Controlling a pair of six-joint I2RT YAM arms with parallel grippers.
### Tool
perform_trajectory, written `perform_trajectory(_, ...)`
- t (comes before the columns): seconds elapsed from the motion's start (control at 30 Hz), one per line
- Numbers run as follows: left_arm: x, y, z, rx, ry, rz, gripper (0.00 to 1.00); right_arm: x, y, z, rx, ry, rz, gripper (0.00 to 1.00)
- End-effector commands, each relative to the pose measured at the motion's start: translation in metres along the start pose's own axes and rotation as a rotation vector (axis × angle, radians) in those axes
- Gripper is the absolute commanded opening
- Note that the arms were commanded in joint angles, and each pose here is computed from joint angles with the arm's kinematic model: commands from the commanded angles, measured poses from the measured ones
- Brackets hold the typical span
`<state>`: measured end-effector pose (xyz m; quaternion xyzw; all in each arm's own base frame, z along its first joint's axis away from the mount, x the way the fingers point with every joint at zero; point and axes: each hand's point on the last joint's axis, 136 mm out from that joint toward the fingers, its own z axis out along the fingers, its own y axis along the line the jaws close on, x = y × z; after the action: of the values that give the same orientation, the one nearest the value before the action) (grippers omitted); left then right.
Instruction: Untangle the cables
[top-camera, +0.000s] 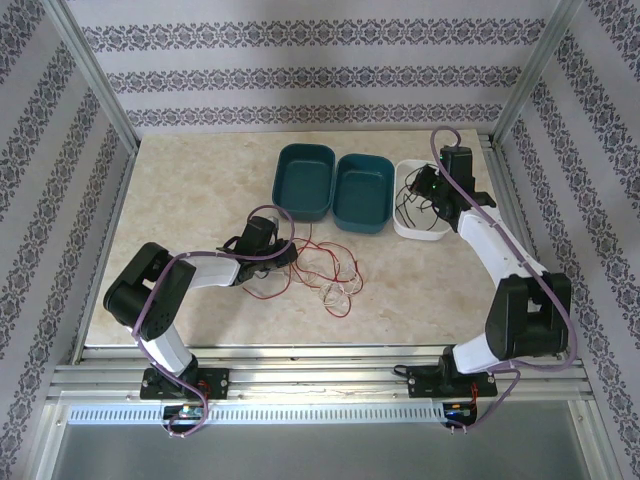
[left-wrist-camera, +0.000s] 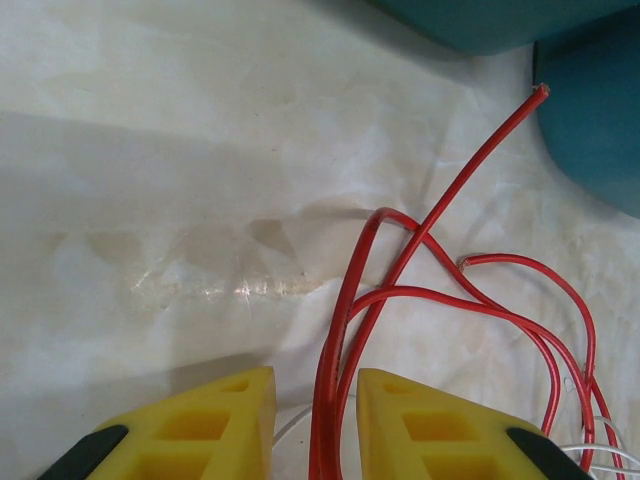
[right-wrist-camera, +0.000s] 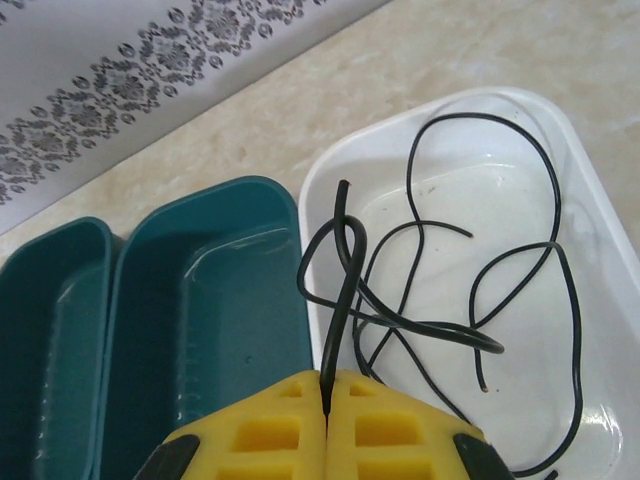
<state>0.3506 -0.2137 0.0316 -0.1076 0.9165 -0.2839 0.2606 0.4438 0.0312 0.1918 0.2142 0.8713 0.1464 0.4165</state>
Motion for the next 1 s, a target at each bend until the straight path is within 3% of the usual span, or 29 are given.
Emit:
perform_trajectory(0.0, 0.003, -0.001, -0.004, -0.005, 0.005, 0.009, 0.27, -0.001, -0.004, 0.017, -0.021, 0.029, 0.025, 0.0)
perform_trajectory(0.47, 0.003, 0.001, -0.01, -0.012, -0.013, 0.013, 0.27, 0.02, -0.054, 0.069, 0.156, 0.151, 0.002, 0.0)
perform_trajectory(0.97, 0.002, 0.002, -0.012, -0.011, -0.02, 0.011, 0.28, 0.046, -0.077, 0.089, 0.242, 0.264, -0.031, 0.0)
